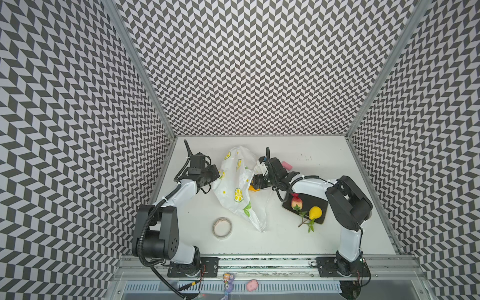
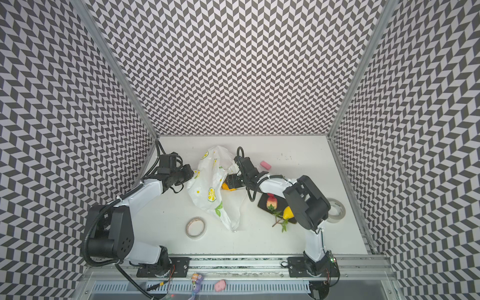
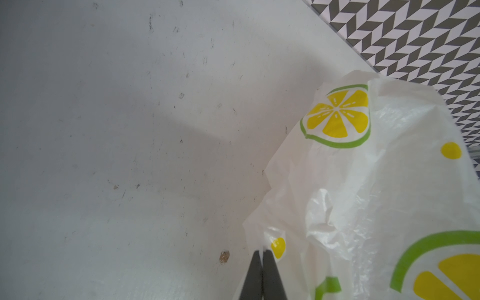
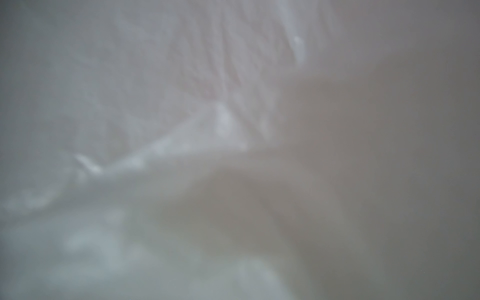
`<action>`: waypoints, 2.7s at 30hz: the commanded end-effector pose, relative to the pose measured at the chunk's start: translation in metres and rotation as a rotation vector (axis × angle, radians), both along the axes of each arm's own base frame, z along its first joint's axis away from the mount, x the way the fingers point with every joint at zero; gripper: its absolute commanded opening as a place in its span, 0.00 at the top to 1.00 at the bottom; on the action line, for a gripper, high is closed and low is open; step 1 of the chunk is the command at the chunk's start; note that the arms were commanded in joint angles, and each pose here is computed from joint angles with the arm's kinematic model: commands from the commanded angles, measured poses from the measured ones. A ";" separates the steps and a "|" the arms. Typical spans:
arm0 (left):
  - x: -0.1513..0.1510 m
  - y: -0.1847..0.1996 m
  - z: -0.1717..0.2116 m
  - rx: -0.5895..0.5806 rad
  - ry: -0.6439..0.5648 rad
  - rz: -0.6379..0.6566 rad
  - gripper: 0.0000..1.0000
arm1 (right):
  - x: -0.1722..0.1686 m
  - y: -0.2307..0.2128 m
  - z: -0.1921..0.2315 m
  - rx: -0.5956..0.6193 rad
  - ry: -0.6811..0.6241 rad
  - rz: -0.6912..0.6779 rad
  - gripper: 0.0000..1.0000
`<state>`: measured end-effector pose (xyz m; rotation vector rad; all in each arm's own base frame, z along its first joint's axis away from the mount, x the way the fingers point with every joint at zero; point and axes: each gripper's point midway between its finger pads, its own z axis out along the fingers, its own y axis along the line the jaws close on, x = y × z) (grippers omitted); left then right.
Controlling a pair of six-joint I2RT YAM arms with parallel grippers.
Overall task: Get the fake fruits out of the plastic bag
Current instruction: 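Hold the bag up with the left gripper while the right gripper searches inside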
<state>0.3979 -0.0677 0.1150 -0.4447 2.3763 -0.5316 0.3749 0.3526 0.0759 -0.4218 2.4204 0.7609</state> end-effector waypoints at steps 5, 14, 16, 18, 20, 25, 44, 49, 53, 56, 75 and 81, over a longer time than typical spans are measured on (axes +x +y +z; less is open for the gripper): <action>0.004 0.000 0.007 0.019 -0.015 -0.011 1.00 | 0.000 0.017 -0.014 -0.032 0.021 0.014 0.07; 0.003 0.000 0.007 0.017 -0.018 -0.016 1.00 | -0.002 0.026 -0.036 -0.072 0.056 0.022 0.04; 0.004 -0.001 0.008 0.016 -0.022 -0.018 1.00 | -0.003 0.027 -0.037 -0.076 0.057 0.026 0.04; 0.004 -0.001 0.009 0.015 -0.024 -0.018 1.00 | -0.004 0.027 -0.038 -0.084 0.056 0.027 0.04; 0.004 -0.001 0.009 0.014 -0.024 -0.016 1.00 | -0.005 0.026 -0.038 -0.089 0.056 0.030 0.06; 0.006 0.001 0.009 0.016 -0.029 -0.006 1.00 | -0.012 0.025 -0.029 -0.085 0.054 0.053 0.13; 0.036 0.004 0.014 0.040 -0.086 -0.002 1.00 | -0.050 0.015 0.001 -0.056 0.074 0.171 0.16; 0.043 0.002 0.015 0.040 -0.098 -0.016 1.00 | -0.051 0.015 0.004 -0.072 0.019 0.227 0.12; 0.045 0.000 0.014 0.045 -0.098 -0.028 1.00 | -0.035 0.015 -0.002 -0.133 -0.043 0.223 0.11; 0.044 -0.001 0.014 0.047 -0.094 -0.037 1.00 | -0.021 0.012 -0.001 -0.213 -0.149 0.254 0.13; 0.045 -0.007 0.014 0.061 -0.090 -0.090 1.00 | -0.031 0.016 0.009 -0.404 -0.529 0.709 0.23; 0.045 -0.008 0.014 0.058 -0.087 -0.096 1.00 | -0.020 0.023 -0.008 -0.419 -0.512 0.707 0.25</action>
